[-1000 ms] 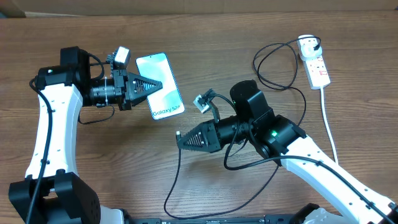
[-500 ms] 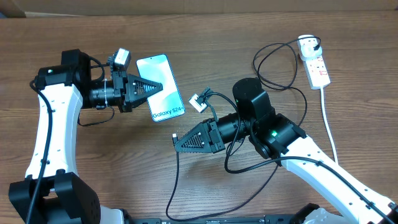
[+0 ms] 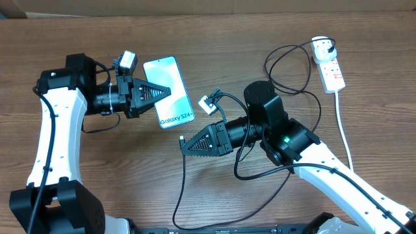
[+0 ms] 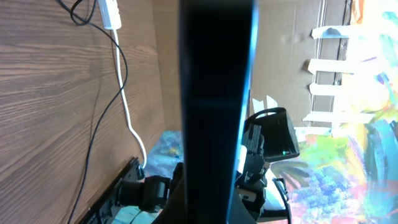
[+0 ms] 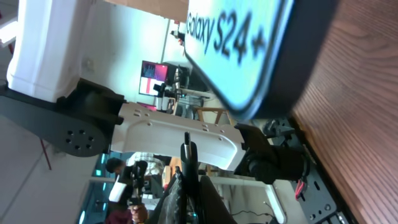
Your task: Plug charger to phone and switch on socket
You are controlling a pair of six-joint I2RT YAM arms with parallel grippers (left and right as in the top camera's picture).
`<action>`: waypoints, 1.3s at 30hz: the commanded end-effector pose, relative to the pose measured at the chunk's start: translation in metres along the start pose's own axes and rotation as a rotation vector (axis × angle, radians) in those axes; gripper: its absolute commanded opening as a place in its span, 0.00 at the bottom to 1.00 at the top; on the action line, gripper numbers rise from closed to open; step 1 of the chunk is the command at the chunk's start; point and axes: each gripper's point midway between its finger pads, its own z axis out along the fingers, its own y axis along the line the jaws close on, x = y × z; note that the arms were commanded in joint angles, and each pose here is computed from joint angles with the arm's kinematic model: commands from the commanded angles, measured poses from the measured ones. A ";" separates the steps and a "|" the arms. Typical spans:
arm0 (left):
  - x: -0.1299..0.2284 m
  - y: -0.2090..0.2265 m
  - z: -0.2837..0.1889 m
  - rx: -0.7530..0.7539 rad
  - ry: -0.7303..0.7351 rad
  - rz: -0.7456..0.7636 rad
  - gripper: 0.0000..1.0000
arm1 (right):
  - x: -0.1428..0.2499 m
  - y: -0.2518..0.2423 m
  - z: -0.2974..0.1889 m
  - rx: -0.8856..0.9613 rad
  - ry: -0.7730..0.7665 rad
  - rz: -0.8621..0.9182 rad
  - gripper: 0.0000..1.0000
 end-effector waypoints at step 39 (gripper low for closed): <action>0.012 -0.006 0.007 0.002 0.033 0.024 0.04 | -0.009 -0.008 -0.009 0.002 -0.022 0.060 0.04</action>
